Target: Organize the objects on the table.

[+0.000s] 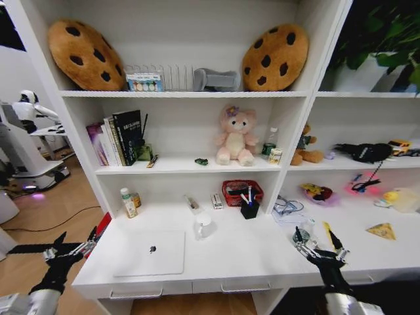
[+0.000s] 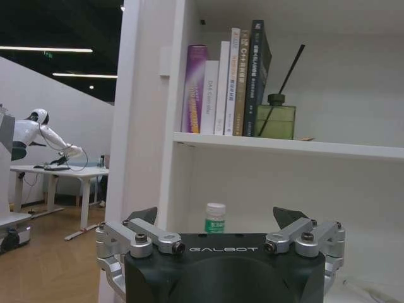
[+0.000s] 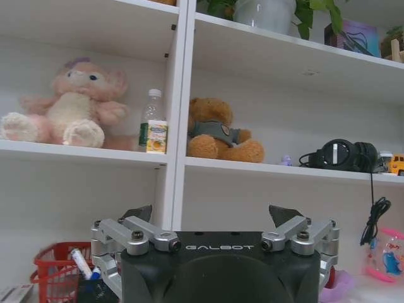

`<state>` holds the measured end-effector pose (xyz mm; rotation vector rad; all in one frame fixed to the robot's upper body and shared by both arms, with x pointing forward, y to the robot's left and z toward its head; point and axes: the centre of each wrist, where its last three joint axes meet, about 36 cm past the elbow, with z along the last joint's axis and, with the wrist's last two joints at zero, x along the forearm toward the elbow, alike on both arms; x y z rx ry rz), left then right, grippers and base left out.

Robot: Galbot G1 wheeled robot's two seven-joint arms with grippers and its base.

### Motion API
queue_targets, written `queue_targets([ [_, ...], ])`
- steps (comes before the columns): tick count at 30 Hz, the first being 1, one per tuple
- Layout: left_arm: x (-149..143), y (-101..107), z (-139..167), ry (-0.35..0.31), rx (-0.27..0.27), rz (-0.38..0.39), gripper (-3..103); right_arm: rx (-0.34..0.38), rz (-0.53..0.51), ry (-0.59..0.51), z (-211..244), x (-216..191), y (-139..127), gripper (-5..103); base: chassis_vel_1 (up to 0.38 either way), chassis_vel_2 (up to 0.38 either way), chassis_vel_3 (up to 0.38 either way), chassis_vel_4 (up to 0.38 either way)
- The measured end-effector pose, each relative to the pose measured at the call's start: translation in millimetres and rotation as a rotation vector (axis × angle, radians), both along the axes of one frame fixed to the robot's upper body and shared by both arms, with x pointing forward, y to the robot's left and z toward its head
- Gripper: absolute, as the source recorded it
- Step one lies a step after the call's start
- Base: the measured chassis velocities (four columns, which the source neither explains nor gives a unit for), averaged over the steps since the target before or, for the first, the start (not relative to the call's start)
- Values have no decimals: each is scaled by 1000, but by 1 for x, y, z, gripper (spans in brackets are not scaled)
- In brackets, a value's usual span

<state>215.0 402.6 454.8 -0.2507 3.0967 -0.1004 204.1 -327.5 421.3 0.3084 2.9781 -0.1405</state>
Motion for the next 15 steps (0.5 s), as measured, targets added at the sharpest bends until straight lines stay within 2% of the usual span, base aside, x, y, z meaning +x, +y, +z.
queue_targets([
  [10, 0, 0, 0, 0, 0, 0, 100, -4, 9, 12, -5, -3, 6, 100, -269, -276, 262, 270],
  [15, 0, 0, 0, 0, 0, 0, 100, -24, -1, 21, -9, -2, 3, 100, -357, -349, 365, 354],
])
